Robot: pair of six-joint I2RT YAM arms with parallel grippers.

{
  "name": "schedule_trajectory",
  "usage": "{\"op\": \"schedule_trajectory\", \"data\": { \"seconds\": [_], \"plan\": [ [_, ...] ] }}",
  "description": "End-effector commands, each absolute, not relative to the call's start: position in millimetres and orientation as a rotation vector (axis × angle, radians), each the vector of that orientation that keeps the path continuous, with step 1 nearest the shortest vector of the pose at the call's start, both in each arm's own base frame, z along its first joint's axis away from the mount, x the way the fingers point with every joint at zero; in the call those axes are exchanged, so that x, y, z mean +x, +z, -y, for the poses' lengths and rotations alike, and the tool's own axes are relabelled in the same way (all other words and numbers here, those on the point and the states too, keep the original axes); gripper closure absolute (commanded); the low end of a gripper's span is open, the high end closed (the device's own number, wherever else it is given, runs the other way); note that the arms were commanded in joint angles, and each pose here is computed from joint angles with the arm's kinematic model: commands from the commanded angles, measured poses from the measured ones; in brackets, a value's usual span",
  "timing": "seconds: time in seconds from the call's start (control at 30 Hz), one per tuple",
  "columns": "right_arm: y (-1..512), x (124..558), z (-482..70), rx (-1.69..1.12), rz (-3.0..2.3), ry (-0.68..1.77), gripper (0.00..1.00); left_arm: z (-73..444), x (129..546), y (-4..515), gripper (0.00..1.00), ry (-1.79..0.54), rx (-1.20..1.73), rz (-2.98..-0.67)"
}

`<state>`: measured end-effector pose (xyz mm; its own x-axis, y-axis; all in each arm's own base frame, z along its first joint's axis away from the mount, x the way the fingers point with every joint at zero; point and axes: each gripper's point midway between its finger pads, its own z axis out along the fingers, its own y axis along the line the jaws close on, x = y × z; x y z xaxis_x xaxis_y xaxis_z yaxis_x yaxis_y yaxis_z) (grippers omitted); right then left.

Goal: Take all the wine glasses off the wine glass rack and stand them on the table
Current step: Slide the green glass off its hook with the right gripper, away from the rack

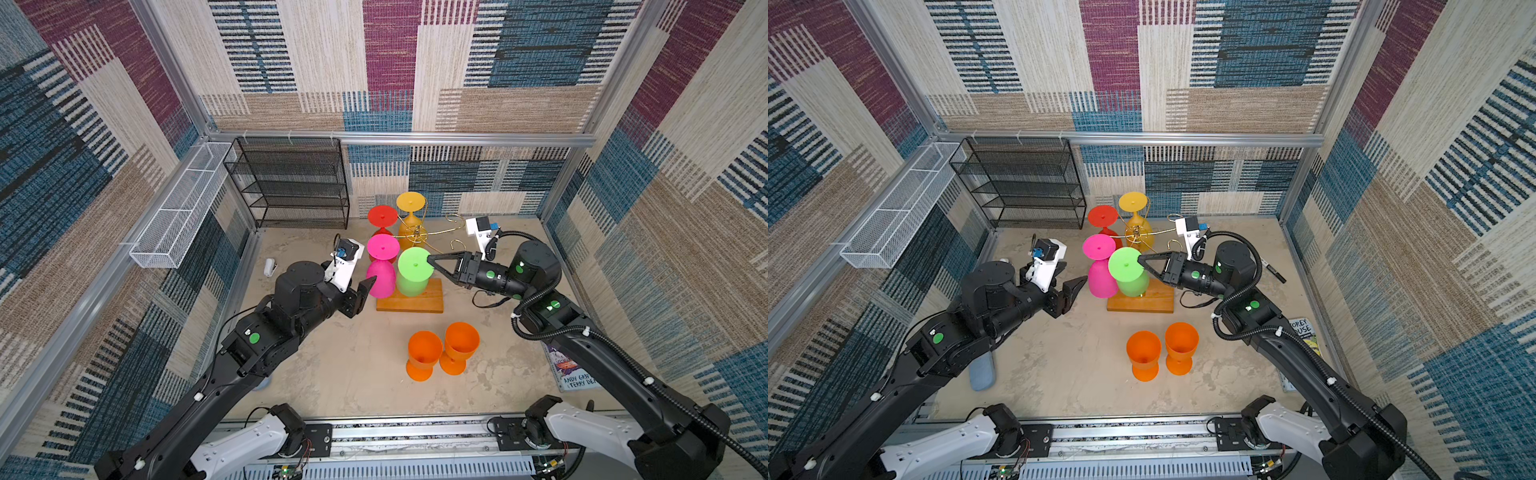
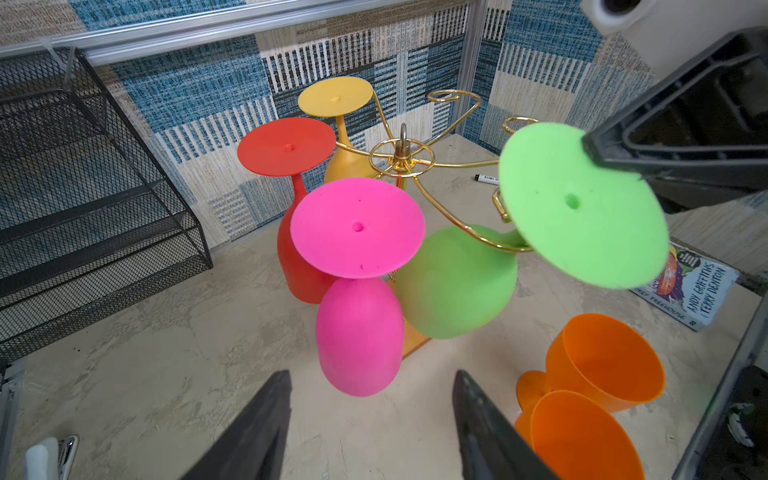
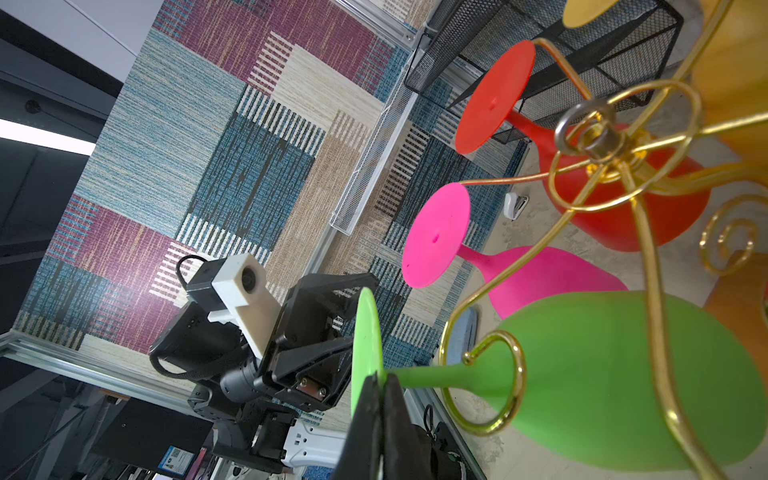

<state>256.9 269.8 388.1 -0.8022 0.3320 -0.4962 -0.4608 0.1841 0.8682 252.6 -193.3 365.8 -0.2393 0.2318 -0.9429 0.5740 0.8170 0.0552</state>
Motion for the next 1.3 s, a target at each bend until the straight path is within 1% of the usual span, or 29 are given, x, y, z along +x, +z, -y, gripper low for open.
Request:
{"op": "schedule_trajectory", "data": {
  "seconds": [0.0,0.43,0.77,1.07,1.27],
  "plan": [
    [395.6,256.9,-273.2,-0.145,-1.822,1.690,1.00,195.3,251.7,368.4,0.36,-0.397,0.598,-1.816],
    [400.5,276.4,-275.0,-0.120,-1.815,1.613,1.00,194.9,249.8,368.1,0.36,-0.404,0.602,-1.815],
    [406.1,284.6,-264.2,-0.078,-1.812,1.541,1.00,195.5,248.9,368.2,0.36,-0.411,0.607,-1.814],
    [406.4,285.5,-244.5,-0.030,-1.800,1.513,1.00,196.1,249.1,367.0,0.36,-0.412,0.611,-1.818],
    [403.8,278.0,-237.7,-0.019,-1.800,1.521,1.00,196.4,249.6,365.7,0.36,-0.410,0.612,-1.821]
  ]
}}
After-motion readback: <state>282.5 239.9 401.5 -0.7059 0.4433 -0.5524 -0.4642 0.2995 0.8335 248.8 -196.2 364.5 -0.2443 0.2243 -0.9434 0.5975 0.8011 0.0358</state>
